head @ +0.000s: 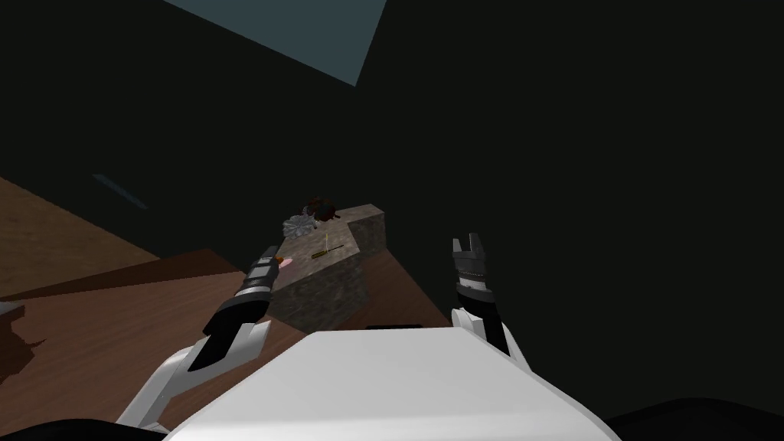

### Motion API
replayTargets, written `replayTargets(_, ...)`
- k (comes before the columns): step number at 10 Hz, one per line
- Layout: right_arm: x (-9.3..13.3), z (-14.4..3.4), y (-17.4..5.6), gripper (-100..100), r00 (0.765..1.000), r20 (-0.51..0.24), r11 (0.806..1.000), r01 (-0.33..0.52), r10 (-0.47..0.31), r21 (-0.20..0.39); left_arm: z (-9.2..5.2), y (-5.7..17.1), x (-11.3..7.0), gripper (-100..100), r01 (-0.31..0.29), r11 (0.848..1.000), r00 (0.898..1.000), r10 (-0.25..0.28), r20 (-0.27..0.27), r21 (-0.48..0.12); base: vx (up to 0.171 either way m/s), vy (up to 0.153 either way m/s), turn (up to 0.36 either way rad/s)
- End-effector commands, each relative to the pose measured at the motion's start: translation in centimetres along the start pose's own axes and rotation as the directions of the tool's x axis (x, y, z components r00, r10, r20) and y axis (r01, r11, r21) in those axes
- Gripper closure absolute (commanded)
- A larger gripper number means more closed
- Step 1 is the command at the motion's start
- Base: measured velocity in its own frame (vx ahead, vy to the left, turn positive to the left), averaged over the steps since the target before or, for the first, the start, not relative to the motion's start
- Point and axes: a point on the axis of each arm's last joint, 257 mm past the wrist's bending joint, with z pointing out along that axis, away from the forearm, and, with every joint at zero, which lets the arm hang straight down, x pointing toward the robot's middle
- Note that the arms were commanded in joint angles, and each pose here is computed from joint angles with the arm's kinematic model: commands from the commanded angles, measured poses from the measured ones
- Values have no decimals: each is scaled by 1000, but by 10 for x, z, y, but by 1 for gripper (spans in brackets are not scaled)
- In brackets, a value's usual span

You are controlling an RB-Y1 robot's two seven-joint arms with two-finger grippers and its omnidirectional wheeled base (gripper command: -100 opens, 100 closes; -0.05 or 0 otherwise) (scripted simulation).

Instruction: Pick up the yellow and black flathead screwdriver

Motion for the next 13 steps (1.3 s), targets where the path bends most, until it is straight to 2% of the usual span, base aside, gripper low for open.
replayTargets(1,0,0,0,0,1000,0,1000,0,0,0,-1,12,-24,-100,-16,999,999,18,47,-48,7,-77,-218)
replayTargets(2,0,0,0,0,1000,0,1000,0,0,0,-1,18,-24,-100,-15,997,999,19,50,-71,7,-65,-115)
replayTargets(3,0,0,0,0,1000,0,1000,0,0,0,-2,25,-47,-100,-24,995,995,33,94,-101,20,-83,-180)
replayTargets(4,0,0,0,0,1000,0,1000,0,0,0,-3,33,-49,-100,-21,991,994,35,100,-134,22,-84,-119)
replayTargets(5,0,0,0,0,1000,0,1000,0,0,0,-6,40,-73,-100,-24,986,988,49,148,-165,30,-101,-263)
replayTargets(6,0,0,0,0,1000,0,1000,0,0,0,-8,49,-75,-100,-18,980,987,49,153,-198,25,-65,-97)
replayTargets(7,0,0,0,0,1000,0,1000,0,0,0,-13,55,-99,-100,-15,974,978,62,201,-225,40,-76,-220)
replayTargets(9,0,0,0,0,1000,0,1000,0,0,0,-15,65,-101,-100,-7,965,976,64,208,-262,28,-41,-36)
replayTargets(10,0,0,0,0,1000,0,1000,0,0,0,-22,73,-125,-100,5,955,963,75,259,-297,32,-48,-224)
replayTargets(12,0,0,0,0,1000,0,1000,0,0,0,-25,80,-127,-100,13,946,961,77,264,-324,38,-29,-64)
replayTargets(13,0,0,0,0,1000,0,1000,0,0,0,-34,88,-151,-100,32,934,945,87,315,-355,41,-51,-207)
